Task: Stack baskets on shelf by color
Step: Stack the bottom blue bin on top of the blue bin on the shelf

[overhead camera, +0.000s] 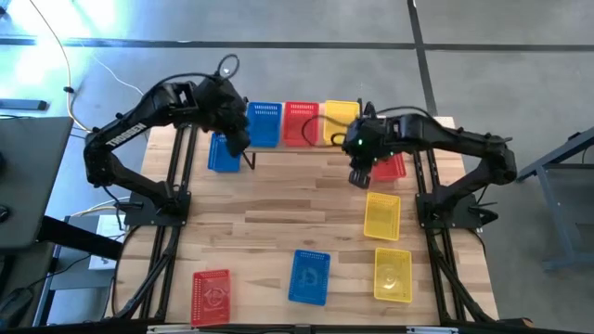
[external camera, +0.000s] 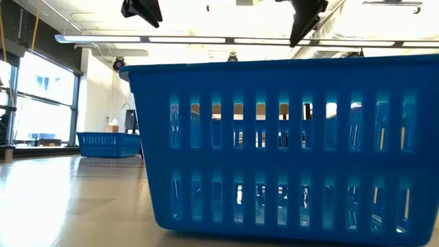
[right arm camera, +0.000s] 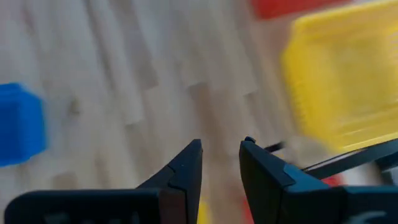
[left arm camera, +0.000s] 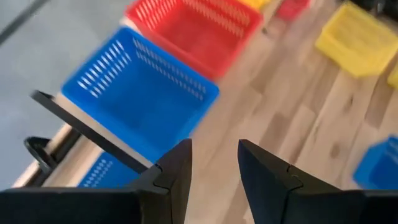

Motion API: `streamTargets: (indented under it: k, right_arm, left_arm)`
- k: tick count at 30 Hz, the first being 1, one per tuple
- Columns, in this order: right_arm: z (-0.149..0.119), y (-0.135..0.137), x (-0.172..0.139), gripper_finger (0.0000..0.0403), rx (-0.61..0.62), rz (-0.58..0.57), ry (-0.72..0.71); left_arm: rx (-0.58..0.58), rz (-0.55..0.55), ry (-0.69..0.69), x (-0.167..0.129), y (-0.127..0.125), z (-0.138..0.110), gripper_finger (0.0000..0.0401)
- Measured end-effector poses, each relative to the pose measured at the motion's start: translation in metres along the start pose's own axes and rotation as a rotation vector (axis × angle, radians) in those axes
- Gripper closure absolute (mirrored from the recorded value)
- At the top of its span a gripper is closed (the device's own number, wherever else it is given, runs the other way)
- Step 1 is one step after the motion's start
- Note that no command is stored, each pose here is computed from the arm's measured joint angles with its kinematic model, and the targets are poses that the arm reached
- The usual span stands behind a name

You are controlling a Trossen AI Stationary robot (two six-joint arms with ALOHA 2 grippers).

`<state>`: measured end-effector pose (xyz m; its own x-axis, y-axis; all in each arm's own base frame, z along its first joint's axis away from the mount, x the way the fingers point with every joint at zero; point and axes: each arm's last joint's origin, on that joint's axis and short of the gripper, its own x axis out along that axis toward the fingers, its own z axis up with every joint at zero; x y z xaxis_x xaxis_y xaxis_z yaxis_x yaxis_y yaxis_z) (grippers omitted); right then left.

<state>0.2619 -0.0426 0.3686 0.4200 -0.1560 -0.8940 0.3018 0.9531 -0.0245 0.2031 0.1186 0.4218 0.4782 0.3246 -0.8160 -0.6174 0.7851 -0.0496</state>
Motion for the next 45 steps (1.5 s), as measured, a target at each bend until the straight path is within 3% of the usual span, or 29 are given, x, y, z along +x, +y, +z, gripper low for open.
streamTargets:
  k: [6, 13, 17, 25, 36, 45]
  right_arm:
    - [-0.01, 0.039, -0.001, 0.0309, 0.089, 0.076, 0.03]
    - [-0.015, 0.077, -0.008, 0.0309, 0.144, 0.137, -0.033]
    - [-0.02, 0.088, -0.011, 0.0309, 0.188, 0.097, -0.064]
    - [-0.022, 0.093, -0.013, 0.0309, 0.235, 0.058, -0.091]
    - [-0.015, 0.104, -0.003, 0.0309, 0.159, 0.199, -0.049]
    - [-0.013, 0.142, 0.033, 0.0309, 0.315, 0.31, 0.126]
  left_arm:
    - [0.074, -0.039, 0.105, 0.02, -0.02, -0.017, 0.0282]
    - [0.16, -0.094, 0.169, 0.043, -0.051, -0.036, 0.0282]
    - [0.171, -0.145, 0.139, 0.053, -0.071, -0.043, 0.0282]
    - [0.231, -0.366, 0.051, 0.069, -0.107, -0.052, 0.0282]
    - [0.303, -0.383, 0.081, 0.08, -0.13, -0.059, 0.0282]
    - [0.351, -0.337, 0.159, 0.084, -0.129, -0.067, 0.0282]
